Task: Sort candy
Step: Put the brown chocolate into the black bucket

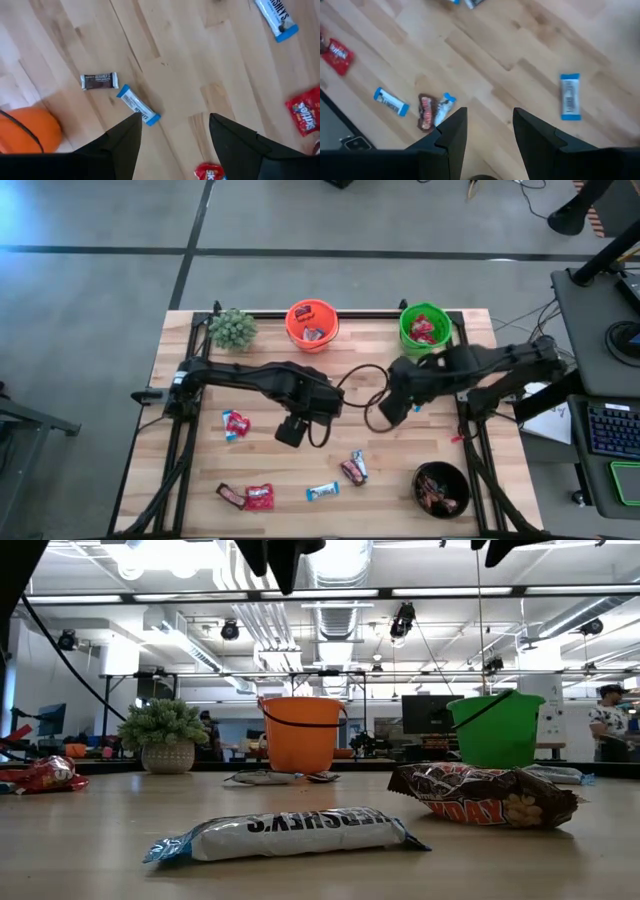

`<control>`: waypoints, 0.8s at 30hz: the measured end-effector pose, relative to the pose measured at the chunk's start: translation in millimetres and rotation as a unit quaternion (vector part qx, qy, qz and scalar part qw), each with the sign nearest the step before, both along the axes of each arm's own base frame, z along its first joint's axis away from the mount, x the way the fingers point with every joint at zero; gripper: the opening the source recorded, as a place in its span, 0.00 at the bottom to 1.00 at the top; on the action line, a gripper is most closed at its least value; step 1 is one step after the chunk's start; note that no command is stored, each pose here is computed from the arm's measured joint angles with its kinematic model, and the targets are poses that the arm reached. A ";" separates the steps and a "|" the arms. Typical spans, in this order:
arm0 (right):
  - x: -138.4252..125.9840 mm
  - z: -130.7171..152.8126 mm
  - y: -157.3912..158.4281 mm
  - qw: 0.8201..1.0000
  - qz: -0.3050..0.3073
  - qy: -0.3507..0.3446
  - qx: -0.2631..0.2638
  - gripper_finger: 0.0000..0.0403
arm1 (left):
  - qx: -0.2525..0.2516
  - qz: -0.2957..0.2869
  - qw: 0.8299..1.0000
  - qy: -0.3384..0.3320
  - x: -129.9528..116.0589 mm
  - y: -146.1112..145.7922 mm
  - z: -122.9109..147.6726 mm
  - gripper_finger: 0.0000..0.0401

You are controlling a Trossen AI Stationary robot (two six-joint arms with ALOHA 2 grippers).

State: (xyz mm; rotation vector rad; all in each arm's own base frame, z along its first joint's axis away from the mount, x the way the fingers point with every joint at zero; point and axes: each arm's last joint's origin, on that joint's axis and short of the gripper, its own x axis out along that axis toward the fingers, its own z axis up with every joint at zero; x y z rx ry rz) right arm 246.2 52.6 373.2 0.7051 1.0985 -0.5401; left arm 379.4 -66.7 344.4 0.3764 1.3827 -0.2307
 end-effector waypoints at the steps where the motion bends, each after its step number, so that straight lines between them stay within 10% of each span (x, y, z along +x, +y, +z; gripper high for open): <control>1: 3.4 -2.1 4.1 1.000 0.002 -0.002 0.001 0.37 | 0.002 0.000 1.000 -0.002 -0.7 0.4 1.2 0.53; 24: 39.2 -35.3 72.3 0.998 0.041 -0.022 0.031 0.37 | 0.061 0.038 0.997 -0.018 -1.5 37.1 9.5 0.53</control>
